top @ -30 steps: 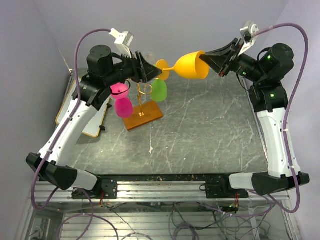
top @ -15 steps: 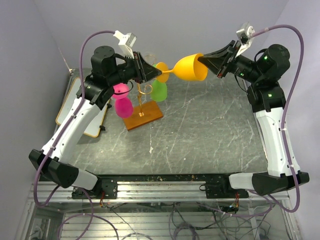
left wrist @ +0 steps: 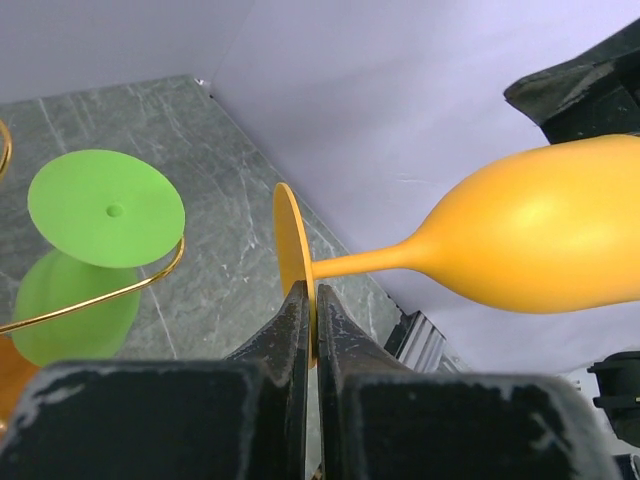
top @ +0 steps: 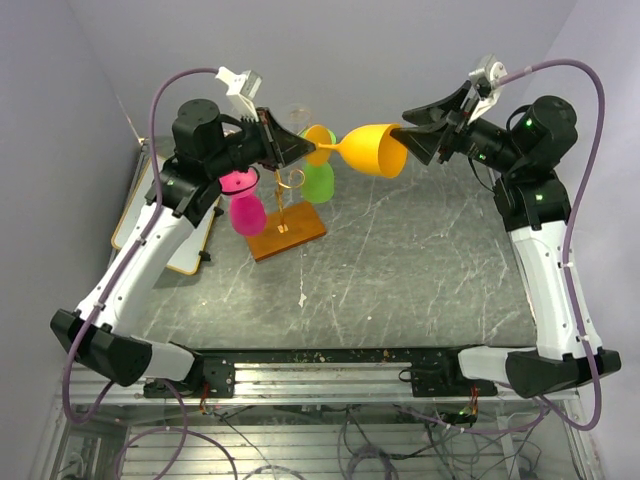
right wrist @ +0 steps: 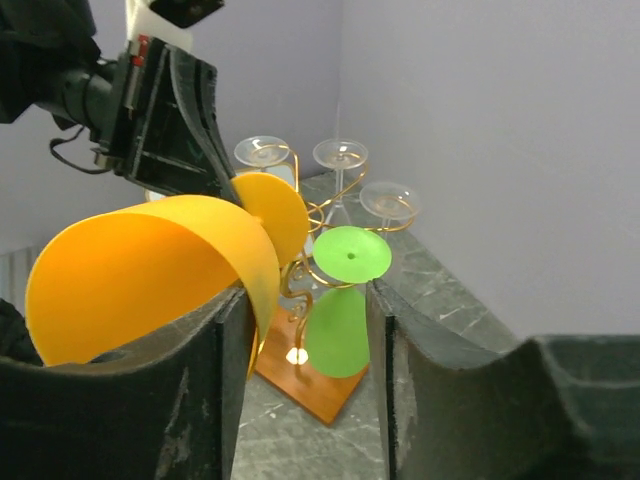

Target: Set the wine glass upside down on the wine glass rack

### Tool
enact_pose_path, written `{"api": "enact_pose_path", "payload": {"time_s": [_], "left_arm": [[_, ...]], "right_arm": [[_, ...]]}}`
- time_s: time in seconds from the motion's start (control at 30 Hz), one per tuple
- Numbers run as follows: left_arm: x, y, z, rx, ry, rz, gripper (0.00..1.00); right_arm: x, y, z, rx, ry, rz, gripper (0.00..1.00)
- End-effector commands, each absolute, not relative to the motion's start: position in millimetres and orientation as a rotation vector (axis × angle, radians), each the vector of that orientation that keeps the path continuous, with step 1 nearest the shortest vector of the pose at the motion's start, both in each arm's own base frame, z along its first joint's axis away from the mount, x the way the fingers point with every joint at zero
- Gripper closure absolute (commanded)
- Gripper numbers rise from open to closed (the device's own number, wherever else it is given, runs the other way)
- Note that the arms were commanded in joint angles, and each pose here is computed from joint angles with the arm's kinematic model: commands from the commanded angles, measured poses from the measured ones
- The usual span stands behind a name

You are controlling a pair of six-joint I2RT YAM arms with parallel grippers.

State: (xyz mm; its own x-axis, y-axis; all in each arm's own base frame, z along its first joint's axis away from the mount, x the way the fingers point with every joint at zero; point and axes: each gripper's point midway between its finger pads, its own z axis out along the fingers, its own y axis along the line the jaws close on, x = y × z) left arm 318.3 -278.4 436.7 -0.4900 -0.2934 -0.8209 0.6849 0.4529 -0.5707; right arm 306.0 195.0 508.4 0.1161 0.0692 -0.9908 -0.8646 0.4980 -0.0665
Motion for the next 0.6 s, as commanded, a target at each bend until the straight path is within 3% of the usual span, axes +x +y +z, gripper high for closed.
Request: {"api": "enact_pose_path", "payload": {"time_s": [0.0,0.1,0.17,0.57], "left_arm": [[304,-262,461,0.389,1.613,-1.182,0.93],[304,-249,468,0.408,1.584,-1.083,0.93],[304,-239,473,0.426,1.567,-0.995,0.93],[295,-185,477,0.649,1.493,-0.474,0.93]], "right_arm": [[306,188,508,-0.79,1.275,0.739,0.49],[303,183,511,-0.787,1.271,0.709,0.3],[302,178,514,-0.782,1.271,0.678,0.24],[311,141,491,-0.729,1.353,0.406,0.17]]}}
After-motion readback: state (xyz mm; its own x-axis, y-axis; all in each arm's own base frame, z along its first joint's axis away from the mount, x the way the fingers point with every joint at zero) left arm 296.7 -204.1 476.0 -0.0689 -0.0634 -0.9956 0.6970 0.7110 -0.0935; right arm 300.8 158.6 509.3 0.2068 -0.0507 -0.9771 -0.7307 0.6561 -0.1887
